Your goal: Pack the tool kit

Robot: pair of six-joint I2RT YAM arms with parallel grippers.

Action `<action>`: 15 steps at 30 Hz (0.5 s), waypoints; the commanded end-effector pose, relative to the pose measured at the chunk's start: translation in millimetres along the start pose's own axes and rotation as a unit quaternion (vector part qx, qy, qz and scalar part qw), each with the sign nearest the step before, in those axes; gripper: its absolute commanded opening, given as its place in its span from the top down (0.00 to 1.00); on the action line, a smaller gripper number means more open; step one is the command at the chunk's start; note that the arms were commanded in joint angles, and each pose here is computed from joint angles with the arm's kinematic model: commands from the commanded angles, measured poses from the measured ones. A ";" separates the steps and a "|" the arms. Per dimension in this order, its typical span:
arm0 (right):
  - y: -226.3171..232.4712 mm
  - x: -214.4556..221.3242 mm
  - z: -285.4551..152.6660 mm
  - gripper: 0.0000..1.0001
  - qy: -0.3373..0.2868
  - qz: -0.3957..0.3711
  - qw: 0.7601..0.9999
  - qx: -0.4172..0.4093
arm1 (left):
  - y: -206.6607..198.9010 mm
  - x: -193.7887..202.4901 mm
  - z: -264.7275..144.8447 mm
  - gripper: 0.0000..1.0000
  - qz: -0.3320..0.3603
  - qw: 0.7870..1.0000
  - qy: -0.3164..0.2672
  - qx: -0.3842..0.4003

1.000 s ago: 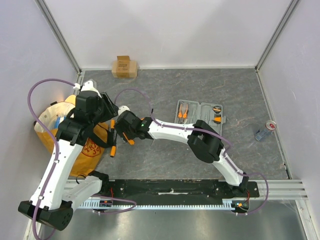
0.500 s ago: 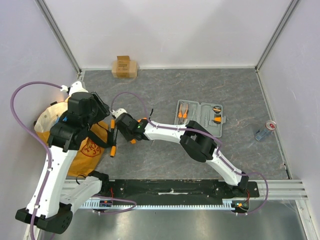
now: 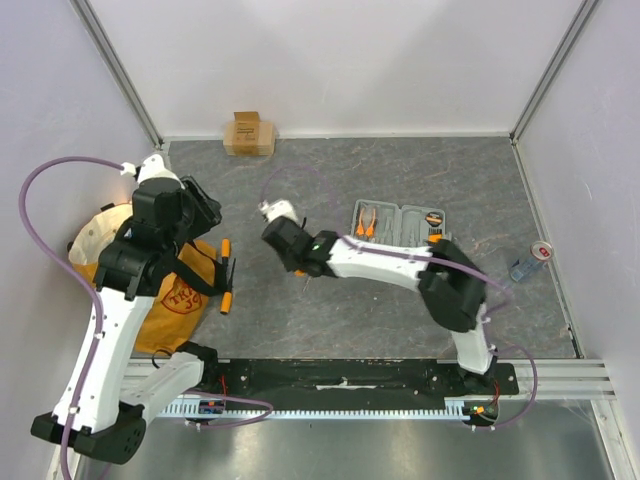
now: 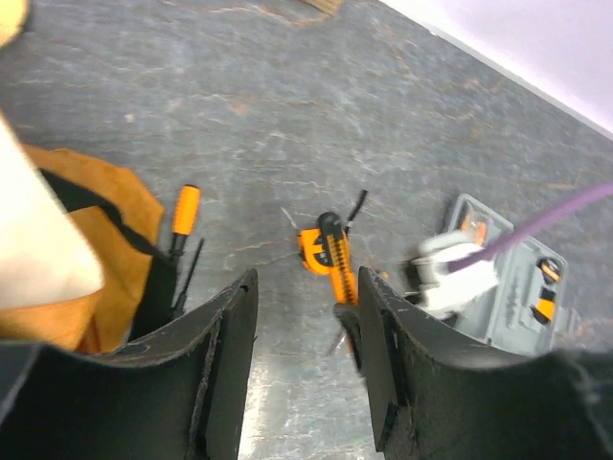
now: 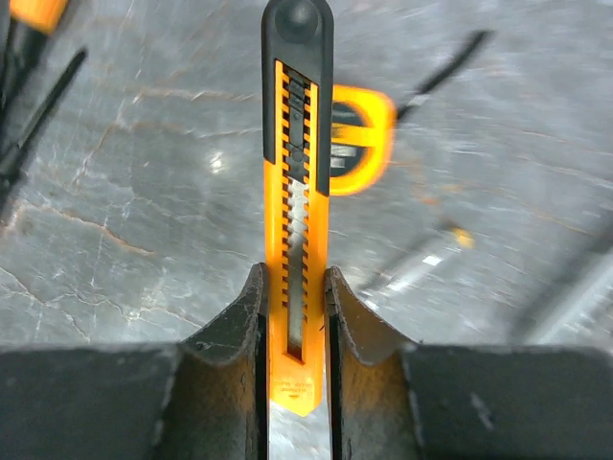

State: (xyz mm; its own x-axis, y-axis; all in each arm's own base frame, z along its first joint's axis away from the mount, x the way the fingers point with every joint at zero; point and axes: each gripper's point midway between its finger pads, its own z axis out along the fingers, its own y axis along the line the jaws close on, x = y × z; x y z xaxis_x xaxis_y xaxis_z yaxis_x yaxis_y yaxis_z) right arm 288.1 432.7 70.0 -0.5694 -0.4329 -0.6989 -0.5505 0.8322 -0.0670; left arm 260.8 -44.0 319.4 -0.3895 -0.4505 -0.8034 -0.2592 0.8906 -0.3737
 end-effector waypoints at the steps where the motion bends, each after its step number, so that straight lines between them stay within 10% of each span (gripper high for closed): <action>1: -87.1 -58.2 -69.8 0.83 -0.090 0.123 0.986 0.072 | -48.0 -2.6 7.0 0.48 0.039 0.992 0.009 0.119; 15: -271.0 43.8 -116.9 0.83 -0.026 0.291 0.916 0.275 | -105.8 12.3 43.5 0.48 0.092 0.966 0.057 0.235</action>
State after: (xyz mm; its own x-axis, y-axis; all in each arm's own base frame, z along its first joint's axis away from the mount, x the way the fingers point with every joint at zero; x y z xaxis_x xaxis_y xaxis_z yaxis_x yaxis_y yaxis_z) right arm 350.7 178.3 147.5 -0.6261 0.0635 -0.7771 0.1176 0.9930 -0.0136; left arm 311.2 -127.9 303.2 -0.5596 -0.3101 -0.7686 0.1114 0.8908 -0.4405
